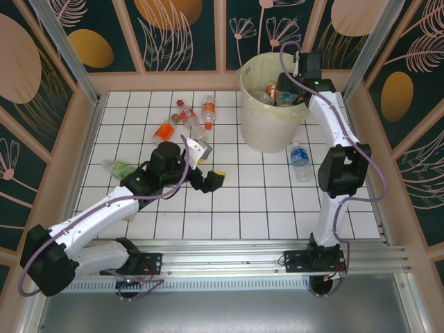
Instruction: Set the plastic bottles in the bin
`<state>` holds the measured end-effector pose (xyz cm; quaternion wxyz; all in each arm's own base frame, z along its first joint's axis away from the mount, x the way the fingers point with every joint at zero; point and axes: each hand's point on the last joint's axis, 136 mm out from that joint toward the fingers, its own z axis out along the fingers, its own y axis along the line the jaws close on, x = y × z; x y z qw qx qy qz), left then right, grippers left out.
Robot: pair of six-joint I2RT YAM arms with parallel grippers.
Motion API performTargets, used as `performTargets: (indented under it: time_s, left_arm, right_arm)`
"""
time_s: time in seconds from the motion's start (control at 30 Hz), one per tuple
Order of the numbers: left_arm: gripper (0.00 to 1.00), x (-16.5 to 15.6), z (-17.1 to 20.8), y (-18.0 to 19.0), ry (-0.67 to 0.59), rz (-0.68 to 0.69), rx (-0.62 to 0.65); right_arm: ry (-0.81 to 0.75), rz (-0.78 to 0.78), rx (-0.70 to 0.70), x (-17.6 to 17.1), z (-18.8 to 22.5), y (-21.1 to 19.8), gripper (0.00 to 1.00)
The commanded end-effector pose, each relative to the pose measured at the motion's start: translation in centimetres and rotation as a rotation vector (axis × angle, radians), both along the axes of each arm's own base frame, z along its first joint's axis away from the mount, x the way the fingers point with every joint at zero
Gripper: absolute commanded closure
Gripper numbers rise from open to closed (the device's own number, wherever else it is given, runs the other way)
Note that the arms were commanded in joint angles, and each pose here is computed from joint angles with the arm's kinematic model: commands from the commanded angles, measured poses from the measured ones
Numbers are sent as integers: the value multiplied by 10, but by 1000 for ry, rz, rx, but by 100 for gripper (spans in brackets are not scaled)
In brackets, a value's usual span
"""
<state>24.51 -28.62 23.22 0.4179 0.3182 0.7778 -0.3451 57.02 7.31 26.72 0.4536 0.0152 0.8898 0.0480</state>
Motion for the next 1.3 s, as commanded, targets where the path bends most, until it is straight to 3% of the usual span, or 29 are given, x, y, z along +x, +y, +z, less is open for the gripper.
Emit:
performTargets:
  time_s: [0.0, 0.37, 0.67, 0.83, 1.03, 1.27]
  left_arm:
    - [1, -2, 0, -2, 3, -14, 5]
    - [1, 1, 5, -6, 15, -2, -42]
    - [1, 3, 8, -16, 57, -7, -116]
    - [1, -6, 21, -20, 20, -68, -165]
    - [1, -37, 35, -34, 41, -271, -223]
    - [1, -42, 39, -28, 30, -276, -193]
  right_arm:
    - [-63, 18, 26, -5, 41, 5, 32]
    - [-209, 87, 124, -33, 106, 19, 32]
    - [-294, 94, 175, -87, 139, 15, 32]
    - [-259, 27, 201, -128, 128, 2, 32]
    - [-192, -23, 272, -192, 99, 3, 32]
    - [-30, -132, 334, -256, 16, -2, 31]
